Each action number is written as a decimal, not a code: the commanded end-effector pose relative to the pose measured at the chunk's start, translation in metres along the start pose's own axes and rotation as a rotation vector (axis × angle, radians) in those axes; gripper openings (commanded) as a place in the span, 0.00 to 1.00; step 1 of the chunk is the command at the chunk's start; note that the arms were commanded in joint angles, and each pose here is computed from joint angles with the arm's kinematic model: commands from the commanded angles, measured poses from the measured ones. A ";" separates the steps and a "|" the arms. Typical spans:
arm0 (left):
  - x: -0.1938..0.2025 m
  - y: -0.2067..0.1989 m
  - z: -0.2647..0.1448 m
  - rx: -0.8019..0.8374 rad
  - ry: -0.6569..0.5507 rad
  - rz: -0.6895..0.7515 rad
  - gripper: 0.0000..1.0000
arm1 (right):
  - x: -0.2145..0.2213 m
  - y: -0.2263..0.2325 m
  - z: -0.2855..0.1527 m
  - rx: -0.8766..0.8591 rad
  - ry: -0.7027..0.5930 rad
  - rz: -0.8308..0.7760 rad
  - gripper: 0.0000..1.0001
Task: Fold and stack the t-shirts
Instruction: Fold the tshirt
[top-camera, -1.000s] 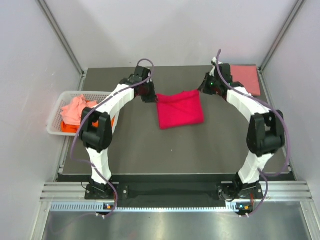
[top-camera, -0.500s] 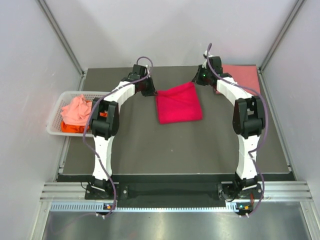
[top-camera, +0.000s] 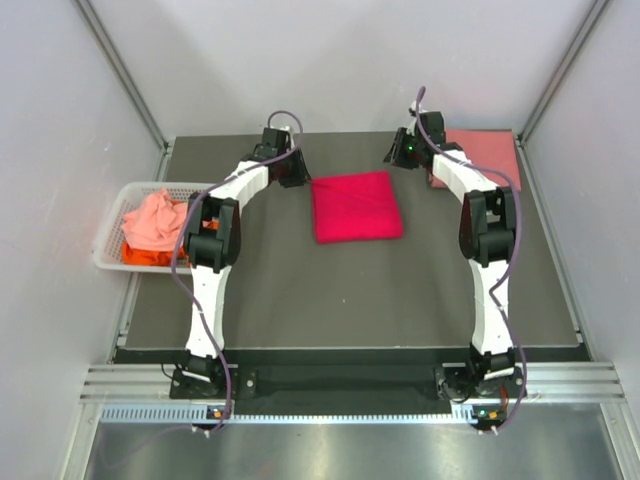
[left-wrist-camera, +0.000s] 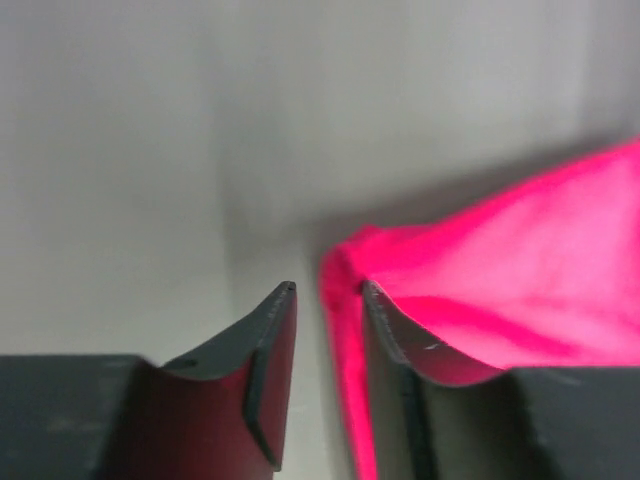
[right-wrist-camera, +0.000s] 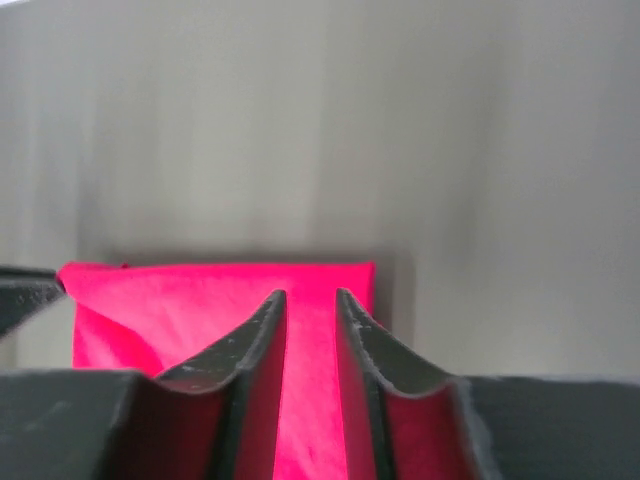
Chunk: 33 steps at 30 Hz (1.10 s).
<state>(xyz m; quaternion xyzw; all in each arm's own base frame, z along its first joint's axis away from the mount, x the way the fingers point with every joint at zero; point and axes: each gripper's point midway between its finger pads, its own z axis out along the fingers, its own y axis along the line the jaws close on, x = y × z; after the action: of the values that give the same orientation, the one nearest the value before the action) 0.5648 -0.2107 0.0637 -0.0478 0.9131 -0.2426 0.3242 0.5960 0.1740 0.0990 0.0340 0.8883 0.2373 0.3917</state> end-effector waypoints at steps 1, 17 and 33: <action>-0.060 -0.005 -0.046 -0.073 -0.174 0.072 0.39 | -0.026 0.013 -0.025 -0.060 -0.012 -0.028 0.30; 0.083 -0.079 -0.087 0.224 0.155 0.075 0.33 | 0.089 0.021 -0.110 -0.179 0.233 -0.120 0.34; 0.161 -0.031 -0.076 0.019 0.305 0.088 0.34 | 0.151 -0.005 -0.109 -0.132 0.287 -0.102 0.26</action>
<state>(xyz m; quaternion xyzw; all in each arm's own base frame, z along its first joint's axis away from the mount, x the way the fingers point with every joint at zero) 0.3930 -0.2464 0.0307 0.0244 0.9509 -0.2489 0.1823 0.4023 0.1582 0.0340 -0.0498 0.9360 0.2703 0.2201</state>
